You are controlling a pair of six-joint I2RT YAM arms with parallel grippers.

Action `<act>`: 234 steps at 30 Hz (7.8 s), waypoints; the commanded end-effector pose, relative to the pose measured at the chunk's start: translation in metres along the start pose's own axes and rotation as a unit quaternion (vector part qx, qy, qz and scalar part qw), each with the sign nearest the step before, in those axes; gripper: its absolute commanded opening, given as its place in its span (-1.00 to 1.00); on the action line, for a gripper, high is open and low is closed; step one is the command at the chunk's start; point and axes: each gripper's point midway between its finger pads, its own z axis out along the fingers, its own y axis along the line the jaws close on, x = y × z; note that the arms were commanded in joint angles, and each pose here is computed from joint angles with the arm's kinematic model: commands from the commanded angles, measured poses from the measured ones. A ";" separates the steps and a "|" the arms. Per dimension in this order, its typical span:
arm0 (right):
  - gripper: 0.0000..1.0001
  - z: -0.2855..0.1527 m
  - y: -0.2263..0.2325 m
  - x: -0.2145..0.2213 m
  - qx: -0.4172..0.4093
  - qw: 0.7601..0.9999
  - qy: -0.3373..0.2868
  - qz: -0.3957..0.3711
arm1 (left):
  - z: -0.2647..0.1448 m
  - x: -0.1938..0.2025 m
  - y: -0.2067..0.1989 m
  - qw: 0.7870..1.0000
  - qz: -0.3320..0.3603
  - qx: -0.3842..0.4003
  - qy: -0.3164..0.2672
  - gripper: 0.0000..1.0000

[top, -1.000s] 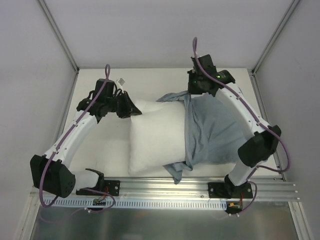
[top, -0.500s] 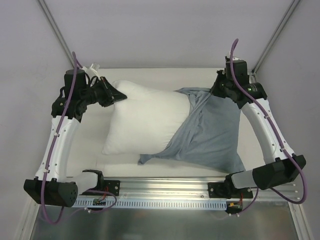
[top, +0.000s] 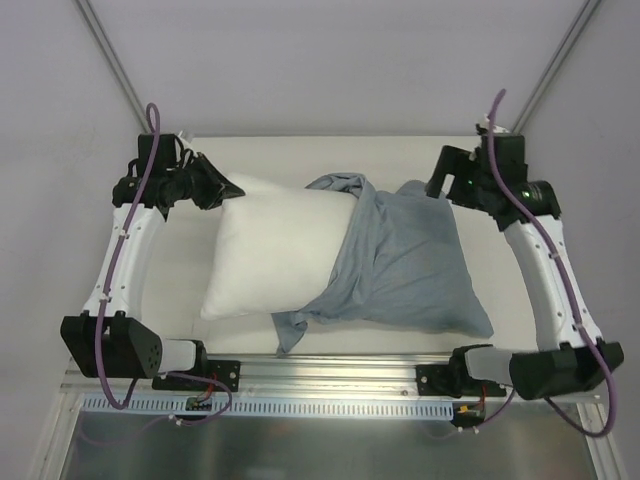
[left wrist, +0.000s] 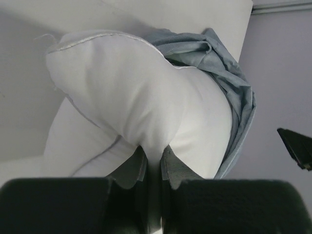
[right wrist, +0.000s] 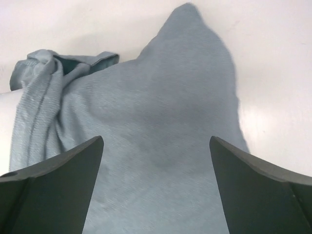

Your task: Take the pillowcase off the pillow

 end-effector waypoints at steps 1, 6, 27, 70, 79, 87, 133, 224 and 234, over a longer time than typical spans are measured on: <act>0.90 -0.034 -0.020 0.042 -0.012 1.000 0.018 -0.001 | -0.010 -0.025 -0.001 0.999 -0.014 0.005 -0.047 -1.00; 0.96 -0.040 -0.023 0.127 -0.050 0.995 0.089 0.022 | -0.013 -0.052 0.014 0.997 -0.039 -0.013 -0.072 -1.00; -0.56 0.031 -0.026 0.204 0.061 0.984 0.148 -0.073 | -0.037 -0.116 0.063 0.988 -0.101 -0.036 -0.115 -1.00; 0.96 -0.038 -0.085 0.064 0.099 0.986 -0.081 0.103 | -0.075 -0.097 0.049 0.954 0.105 -0.238 -0.147 0.98; 0.99 -0.012 0.074 0.040 -0.032 0.995 -0.019 -0.091 | 0.028 0.019 0.036 0.961 0.127 -0.244 0.018 0.98; 0.99 0.040 0.182 0.067 -0.093 0.978 0.068 -0.176 | 0.070 0.094 0.057 0.958 0.112 -0.240 0.112 0.58; 0.97 -0.032 0.006 0.045 -0.010 1.000 -0.010 -0.021 | -0.038 0.013 -0.018 0.980 0.178 -0.079 -0.039 0.86; 0.93 0.080 -0.003 -0.020 0.067 0.988 0.083 -0.114 | 0.149 0.199 -0.075 0.927 0.277 -0.119 0.221 0.84; -0.99 0.130 -0.043 -0.027 0.155 0.981 0.098 -0.062 | 0.131 0.201 -0.045 0.918 0.293 -0.149 0.224 -1.00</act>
